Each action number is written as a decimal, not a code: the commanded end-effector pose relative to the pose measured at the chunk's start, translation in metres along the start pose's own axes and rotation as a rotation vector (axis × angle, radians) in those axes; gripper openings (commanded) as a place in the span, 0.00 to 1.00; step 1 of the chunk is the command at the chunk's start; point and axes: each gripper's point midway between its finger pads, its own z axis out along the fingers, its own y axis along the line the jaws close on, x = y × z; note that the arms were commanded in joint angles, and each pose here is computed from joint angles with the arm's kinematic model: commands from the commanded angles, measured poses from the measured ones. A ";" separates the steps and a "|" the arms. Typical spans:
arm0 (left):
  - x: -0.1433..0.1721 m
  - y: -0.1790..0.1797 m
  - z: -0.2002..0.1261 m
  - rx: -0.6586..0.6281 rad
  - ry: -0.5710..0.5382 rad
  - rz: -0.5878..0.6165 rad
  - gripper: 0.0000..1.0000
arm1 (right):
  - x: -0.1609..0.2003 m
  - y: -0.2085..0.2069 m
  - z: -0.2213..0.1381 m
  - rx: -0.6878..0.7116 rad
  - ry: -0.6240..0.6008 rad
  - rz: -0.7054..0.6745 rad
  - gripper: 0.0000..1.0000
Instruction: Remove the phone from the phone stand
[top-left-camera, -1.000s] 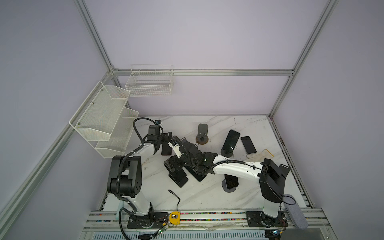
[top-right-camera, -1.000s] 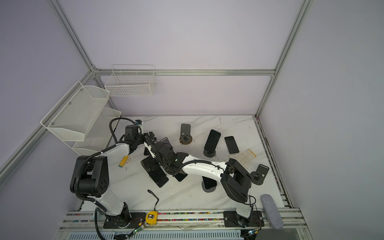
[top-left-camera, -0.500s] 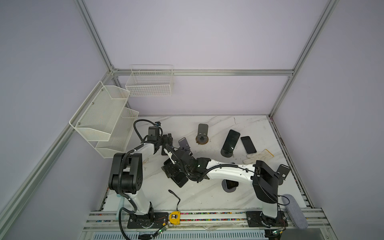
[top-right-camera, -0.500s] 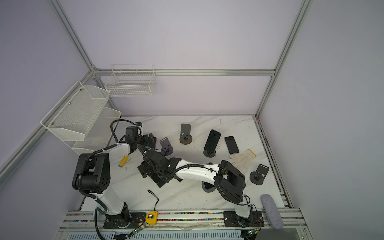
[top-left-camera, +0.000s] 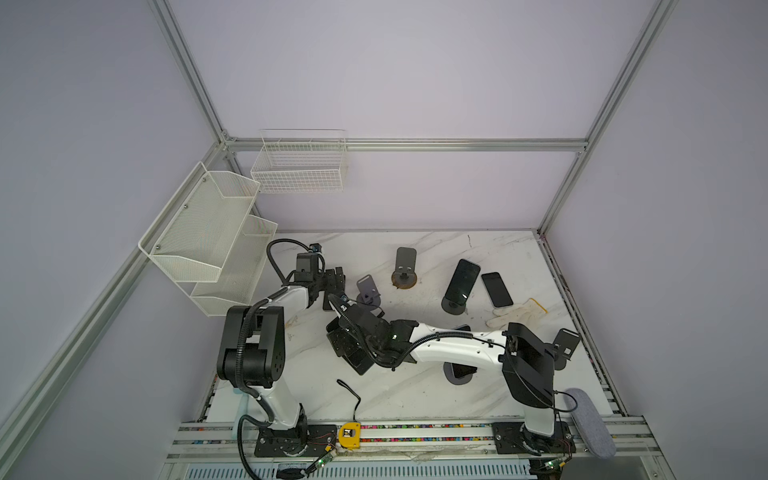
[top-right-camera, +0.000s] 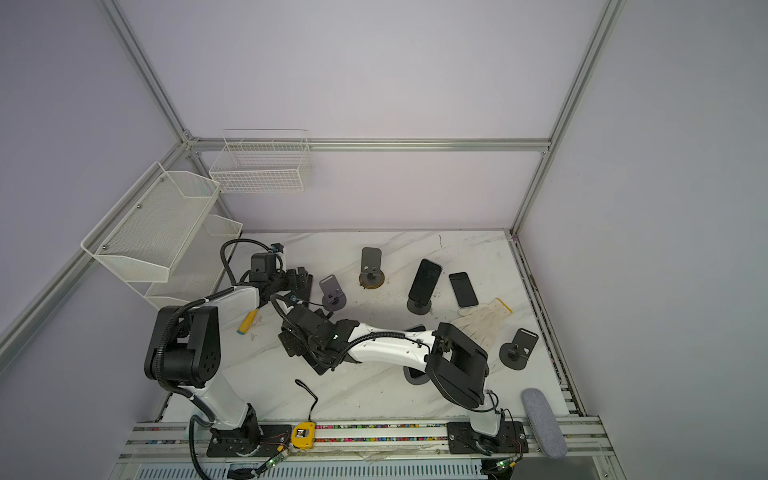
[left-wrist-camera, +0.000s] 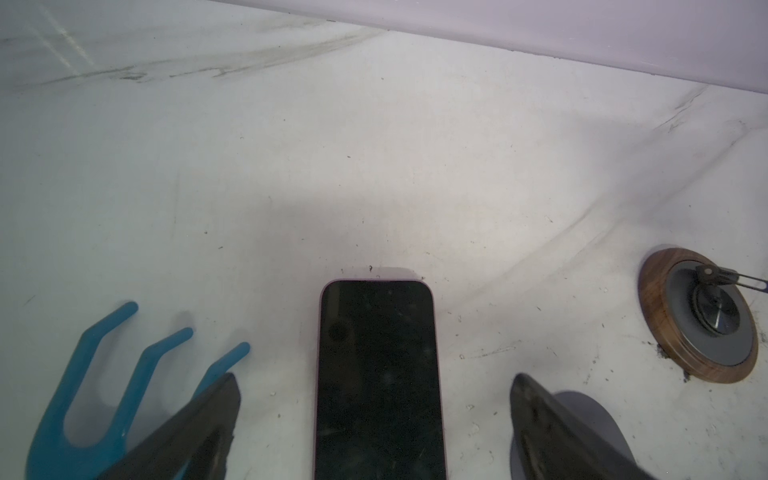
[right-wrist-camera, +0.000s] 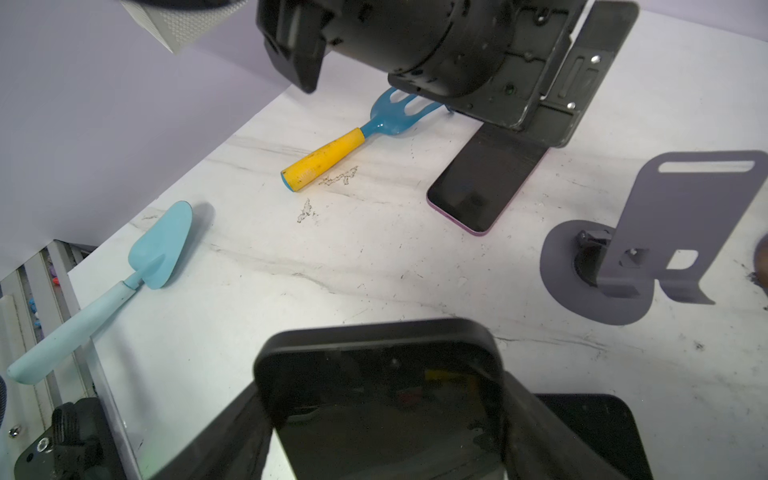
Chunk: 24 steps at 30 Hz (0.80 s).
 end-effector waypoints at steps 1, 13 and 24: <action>-0.018 -0.002 -0.004 0.016 -0.041 -0.008 1.00 | 0.009 -0.003 0.006 0.051 0.014 0.000 0.83; -0.014 -0.007 -0.006 0.046 -0.039 -0.018 1.00 | 0.011 -0.011 0.010 0.113 0.020 -0.036 0.78; -0.012 -0.010 -0.009 0.065 -0.042 -0.019 1.00 | -0.006 -0.004 -0.004 0.079 -0.016 -0.020 0.68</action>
